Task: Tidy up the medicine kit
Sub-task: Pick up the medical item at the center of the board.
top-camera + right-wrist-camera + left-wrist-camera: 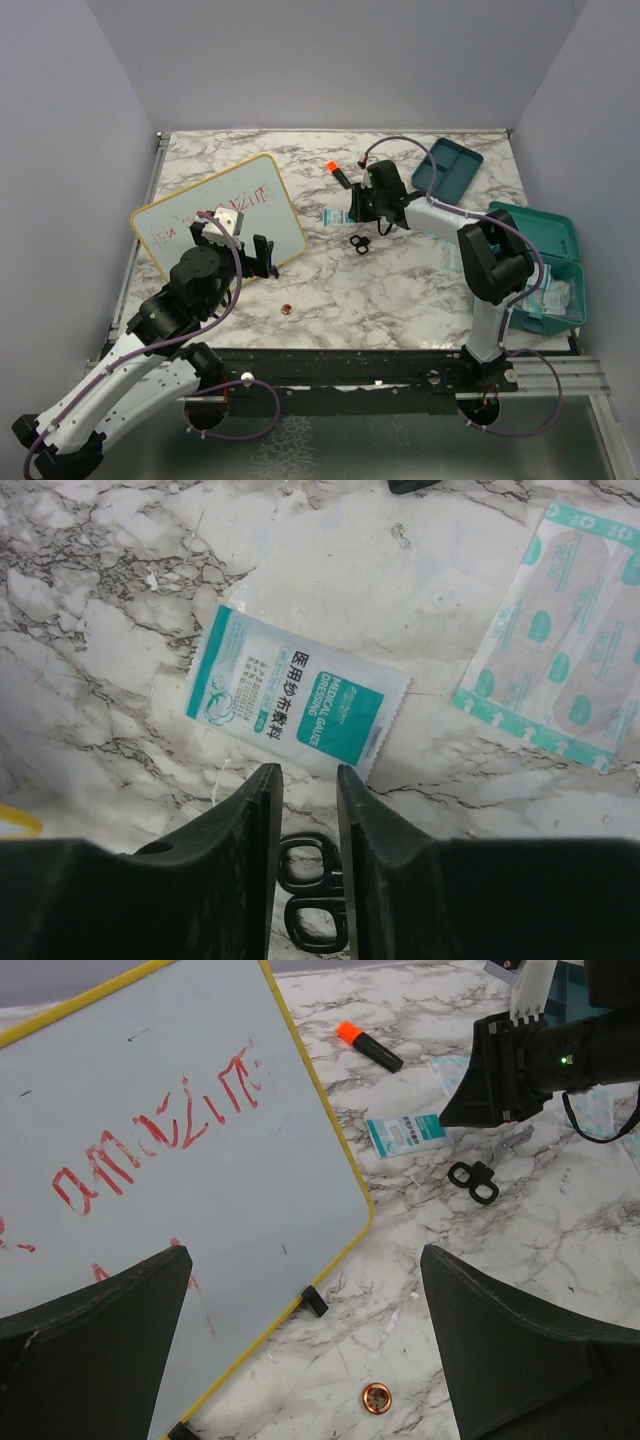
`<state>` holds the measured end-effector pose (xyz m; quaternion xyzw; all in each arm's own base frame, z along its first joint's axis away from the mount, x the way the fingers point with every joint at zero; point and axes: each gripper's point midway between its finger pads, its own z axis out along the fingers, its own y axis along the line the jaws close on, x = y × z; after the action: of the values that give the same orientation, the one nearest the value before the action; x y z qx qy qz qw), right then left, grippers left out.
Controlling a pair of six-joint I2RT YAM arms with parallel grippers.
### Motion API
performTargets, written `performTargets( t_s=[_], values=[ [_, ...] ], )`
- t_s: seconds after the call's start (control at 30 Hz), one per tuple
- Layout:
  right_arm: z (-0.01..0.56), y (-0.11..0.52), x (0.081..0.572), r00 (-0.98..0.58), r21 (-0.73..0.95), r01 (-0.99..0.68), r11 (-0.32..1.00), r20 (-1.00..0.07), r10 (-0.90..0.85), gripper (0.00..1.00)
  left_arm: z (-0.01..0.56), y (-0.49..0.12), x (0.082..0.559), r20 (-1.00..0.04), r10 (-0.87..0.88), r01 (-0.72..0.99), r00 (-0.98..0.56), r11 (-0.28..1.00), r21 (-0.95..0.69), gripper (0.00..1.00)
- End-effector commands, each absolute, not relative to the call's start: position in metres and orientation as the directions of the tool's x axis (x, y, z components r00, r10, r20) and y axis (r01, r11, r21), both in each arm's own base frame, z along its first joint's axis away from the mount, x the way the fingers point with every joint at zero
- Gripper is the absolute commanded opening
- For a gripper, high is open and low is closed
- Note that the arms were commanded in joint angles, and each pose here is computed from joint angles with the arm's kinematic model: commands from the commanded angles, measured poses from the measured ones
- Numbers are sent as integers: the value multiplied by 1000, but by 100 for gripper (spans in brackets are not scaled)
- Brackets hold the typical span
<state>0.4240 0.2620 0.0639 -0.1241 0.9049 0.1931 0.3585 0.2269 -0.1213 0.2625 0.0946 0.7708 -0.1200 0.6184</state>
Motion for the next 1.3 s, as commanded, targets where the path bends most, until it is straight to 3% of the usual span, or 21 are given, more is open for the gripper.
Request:
performTargets(
  t_s=[0.0,0.3,0.63,0.97,1.27],
  values=[
    [66,259,433,-678,183,-399,899,-719,-155,42,263,-119,228,-980,-4,285,-201,957,-62,99],
    [44,266,452,-666,151,-490,858,-699,-258,61,263,-117,227,-980,-5,281,-197,958,-61,99],
    [24,269,460,-643,140,-613,777,-660,-388,68,263,-118,228,-980,-3,283,-201,957,-61,99],
    [-2,264,419,-635,197,-718,667,-577,-513,62,263,-118,227,-980,-4,283,-200,957,-61,99],
    [-12,255,404,-653,200,-717,668,-529,-542,55,262,-118,228,-980,-1,284,-201,957,-59,99]
  ],
)
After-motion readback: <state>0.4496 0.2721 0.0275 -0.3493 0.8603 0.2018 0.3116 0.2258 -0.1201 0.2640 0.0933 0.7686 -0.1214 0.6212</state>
